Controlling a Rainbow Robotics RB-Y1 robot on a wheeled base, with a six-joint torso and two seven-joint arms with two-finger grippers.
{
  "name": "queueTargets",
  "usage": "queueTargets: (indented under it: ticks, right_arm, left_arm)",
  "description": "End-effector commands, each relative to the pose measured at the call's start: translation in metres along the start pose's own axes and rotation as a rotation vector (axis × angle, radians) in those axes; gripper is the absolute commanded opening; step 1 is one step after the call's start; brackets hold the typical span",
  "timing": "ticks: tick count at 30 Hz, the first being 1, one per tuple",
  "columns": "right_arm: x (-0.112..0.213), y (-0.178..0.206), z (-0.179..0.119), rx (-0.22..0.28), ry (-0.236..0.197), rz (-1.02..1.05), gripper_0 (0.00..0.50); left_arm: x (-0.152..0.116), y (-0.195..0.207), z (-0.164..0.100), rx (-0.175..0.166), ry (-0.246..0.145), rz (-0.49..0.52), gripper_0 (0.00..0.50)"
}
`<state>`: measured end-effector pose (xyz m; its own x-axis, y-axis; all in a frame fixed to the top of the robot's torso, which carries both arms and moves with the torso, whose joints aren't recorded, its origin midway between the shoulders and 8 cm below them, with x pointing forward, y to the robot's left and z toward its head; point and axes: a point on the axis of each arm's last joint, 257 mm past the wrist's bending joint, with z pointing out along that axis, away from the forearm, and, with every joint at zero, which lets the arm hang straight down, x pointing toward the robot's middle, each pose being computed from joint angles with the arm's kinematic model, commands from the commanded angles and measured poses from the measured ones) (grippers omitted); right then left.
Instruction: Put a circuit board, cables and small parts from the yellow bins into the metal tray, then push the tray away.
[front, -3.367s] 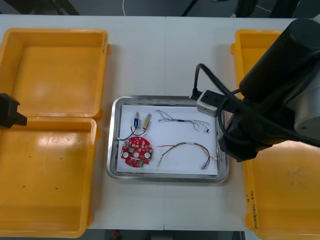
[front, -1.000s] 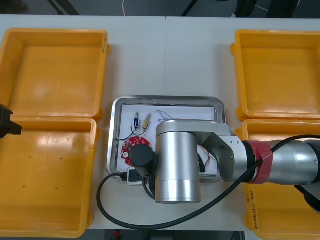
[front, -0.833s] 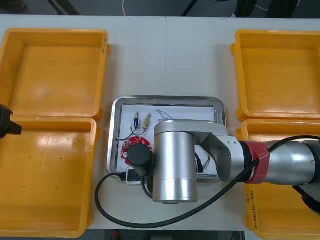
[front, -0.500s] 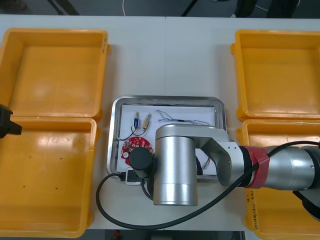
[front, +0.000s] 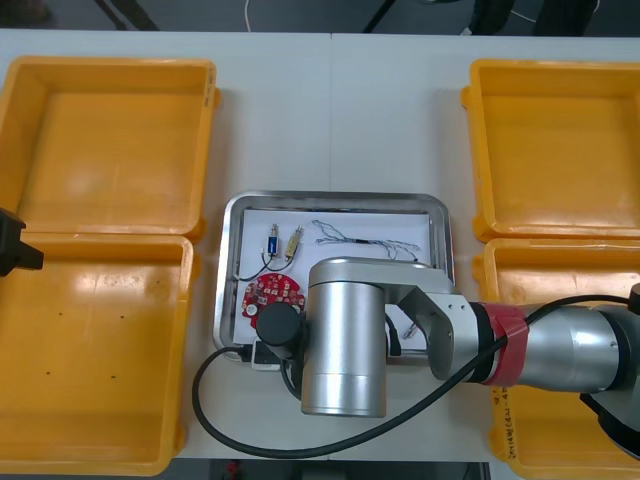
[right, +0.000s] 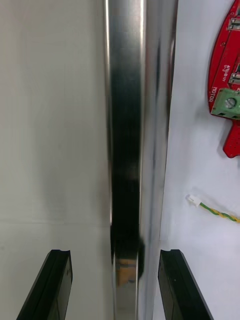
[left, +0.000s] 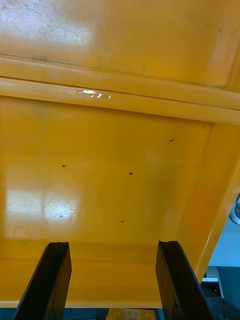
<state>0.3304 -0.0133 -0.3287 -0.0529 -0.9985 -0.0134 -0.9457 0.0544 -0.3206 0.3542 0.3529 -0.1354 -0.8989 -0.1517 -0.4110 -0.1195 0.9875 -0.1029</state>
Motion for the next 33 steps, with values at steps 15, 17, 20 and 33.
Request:
queueTargets:
  ticks: [15, 17, 20, 33]
  right_arm:
    - [-0.014, 0.008, -0.006, 0.011, -0.042, -0.035, 0.5]
    - [-0.014, 0.007, -0.005, 0.011, -0.041, -0.034, 0.5]
    - [-0.012, 0.005, -0.005, 0.019, -0.039, -0.036, 0.452]
    - [-0.012, 0.001, -0.01, 0.043, -0.053, -0.055, 0.021]
  left_arm:
    - [-0.004, 0.011, -0.012, -0.038, -0.027, 0.067, 0.5]
    - [-0.004, 0.011, -0.012, -0.038, -0.027, 0.067, 0.5]
    - [-0.004, 0.011, -0.012, -0.038, -0.027, 0.067, 0.5]
    - [-0.004, 0.011, -0.012, -0.038, -0.027, 0.067, 0.5]
